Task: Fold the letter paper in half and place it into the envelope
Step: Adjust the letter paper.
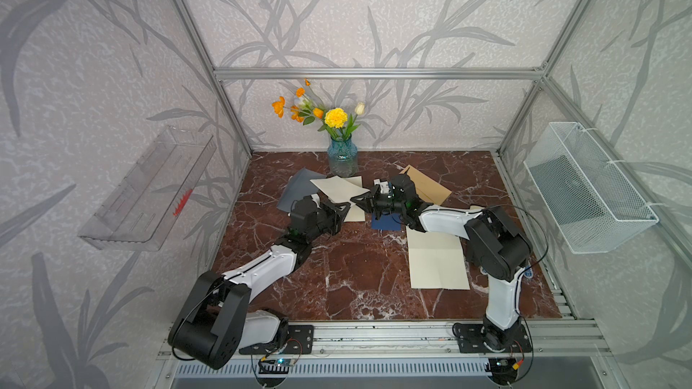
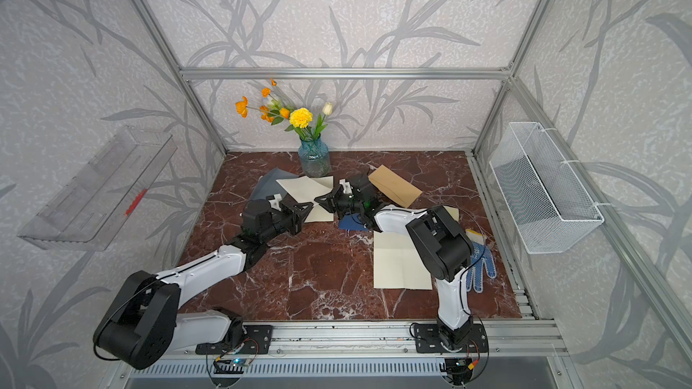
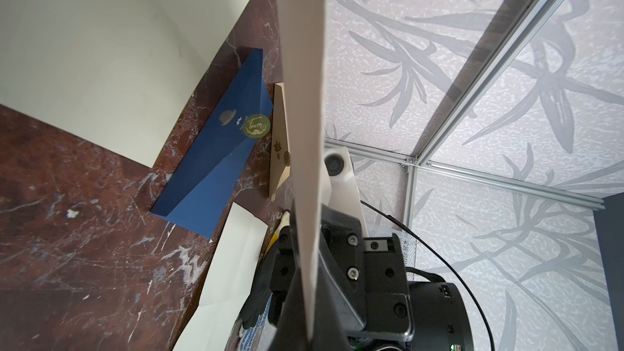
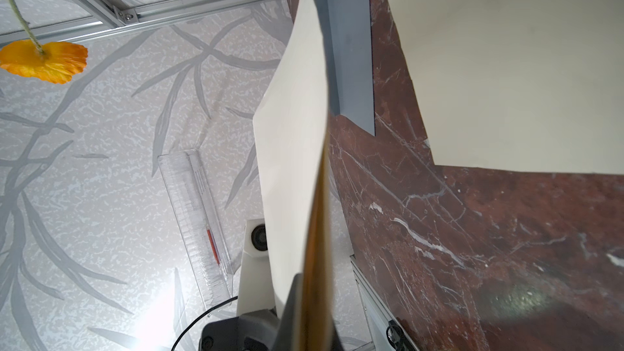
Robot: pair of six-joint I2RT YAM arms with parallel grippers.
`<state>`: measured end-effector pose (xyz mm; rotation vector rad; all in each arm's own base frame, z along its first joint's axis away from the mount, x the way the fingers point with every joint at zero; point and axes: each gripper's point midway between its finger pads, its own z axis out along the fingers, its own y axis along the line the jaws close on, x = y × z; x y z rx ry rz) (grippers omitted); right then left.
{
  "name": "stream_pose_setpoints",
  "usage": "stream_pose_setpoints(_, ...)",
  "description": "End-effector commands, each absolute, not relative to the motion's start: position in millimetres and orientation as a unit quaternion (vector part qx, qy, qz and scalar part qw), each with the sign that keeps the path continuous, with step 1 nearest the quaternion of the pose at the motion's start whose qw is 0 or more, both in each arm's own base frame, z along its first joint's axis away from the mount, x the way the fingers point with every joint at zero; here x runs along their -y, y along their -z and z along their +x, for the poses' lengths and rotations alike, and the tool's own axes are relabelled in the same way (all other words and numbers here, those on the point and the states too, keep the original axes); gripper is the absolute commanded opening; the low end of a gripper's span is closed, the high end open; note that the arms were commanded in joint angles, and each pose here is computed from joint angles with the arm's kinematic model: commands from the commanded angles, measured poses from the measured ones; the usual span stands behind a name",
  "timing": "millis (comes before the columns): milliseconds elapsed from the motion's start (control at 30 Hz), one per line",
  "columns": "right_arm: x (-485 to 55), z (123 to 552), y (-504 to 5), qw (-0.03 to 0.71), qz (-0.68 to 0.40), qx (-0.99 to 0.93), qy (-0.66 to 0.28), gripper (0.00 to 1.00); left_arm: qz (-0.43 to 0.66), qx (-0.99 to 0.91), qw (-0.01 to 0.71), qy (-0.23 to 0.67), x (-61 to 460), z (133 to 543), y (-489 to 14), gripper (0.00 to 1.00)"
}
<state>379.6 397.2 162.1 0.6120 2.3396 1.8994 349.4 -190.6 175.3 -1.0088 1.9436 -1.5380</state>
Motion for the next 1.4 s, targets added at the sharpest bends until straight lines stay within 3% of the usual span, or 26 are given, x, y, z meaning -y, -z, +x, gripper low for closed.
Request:
stream_pose_setpoints(0, -395.0, 382.6, -174.4, 0.046, 0.185, -0.752, -0.631, 0.0, -0.356, -0.703, 0.241, 0.567, 191.9, 352.7, -182.3, 0.12)
stream_pose_setpoints(100, -391.3, 378.6, -177.0, 0.044, 0.178, -0.752, -0.633, 0.0, -0.362, -0.705, 0.249, 0.556, 185.1, 354.1, -180.8, 0.63)
stream_pose_setpoints(133, -390.2, 376.0, -177.4, 0.042, 0.176, -0.754, -0.632, 0.0, -0.366, -0.705, 0.254, 0.553, 181.5, 354.8, -180.6, 0.74)
stream_pose_setpoints(367, -380.8, 353.6, -186.3, 0.032, 0.159, -0.758, -0.632, 0.0, -0.379, -0.701, 0.273, 0.54, 161.8, 364.2, -177.0, 0.77)
stream_pose_setpoints(533, -373.7, 339.7, -192.3, 0.03, 0.147, -0.764, -0.628, 0.0, -0.374, -0.702, 0.278, 0.538, 159.9, 368.5, -177.2, 0.7)
stream_pose_setpoints(667, -374.2, 337.6, -193.3, 0.027, 0.14, -0.765, -0.628, 0.0, -0.362, -0.707, 0.27, 0.544, 165.7, 368.7, -177.7, 0.53)
stream_pose_setpoints(767, -375.9, 338.6, -190.9, 0.026, 0.138, -0.766, -0.627, 0.0, -0.353, -0.706, 0.268, 0.552, 170.3, 369.8, -182.0, 0.47)
stream_pose_setpoints(967, -374.3, 344.2, -197.0, 0.033, 0.12, -0.775, -0.62, 0.03, -0.347, -0.704, 0.267, 0.559, 172.8, 371.4, -186.0, 0.1)
stream_pose_setpoints(1000, -368.5, 346.7, -198.6, 0.037, 0.115, -0.782, -0.611, 0.18, -0.347, -0.703, 0.27, 0.559, 170.7, 371.7, -187.3, 0.06)
stream_pose_setpoints(1033, -359.4, 349.7, -199.6, 0.042, 0.113, -0.793, -0.597, 0.43, -0.349, -0.703, 0.273, 0.556, 168.1, 371.7, -188.0, 0.04)
stream_pose_setpoints(1067, -350.6, 351.9, -201.5, 0.05, 0.109, -0.805, -0.581, 0.61, -0.349, -0.705, 0.275, 0.552, 165.2, 371.2, -188.3, 0.04)
stream_pose_setpoints(1133, -326.6, 356.7, -205.1, 0.07, 0.093, -0.84, -0.53, 0.87, -0.345, -0.721, 0.275, 0.535, 158.5, 368.2, -186.4, 0.0)
stream_pose_setpoints(1200, -306.9, 358.2, -206.3, 0.084, 0.069, -0.88, -0.463, 0.99, -0.339, -0.742, 0.269, 0.512, 152.1, 363.0, -181.9, 0.0)
stream_pose_setpoints(1367, -281.8, 372.0, -188.4, 0.091, 0.018, -0.942, -0.322, 0.99, -0.316, -0.798, 0.258, 0.445, 140.4, 346.1, -169.6, 0.0)
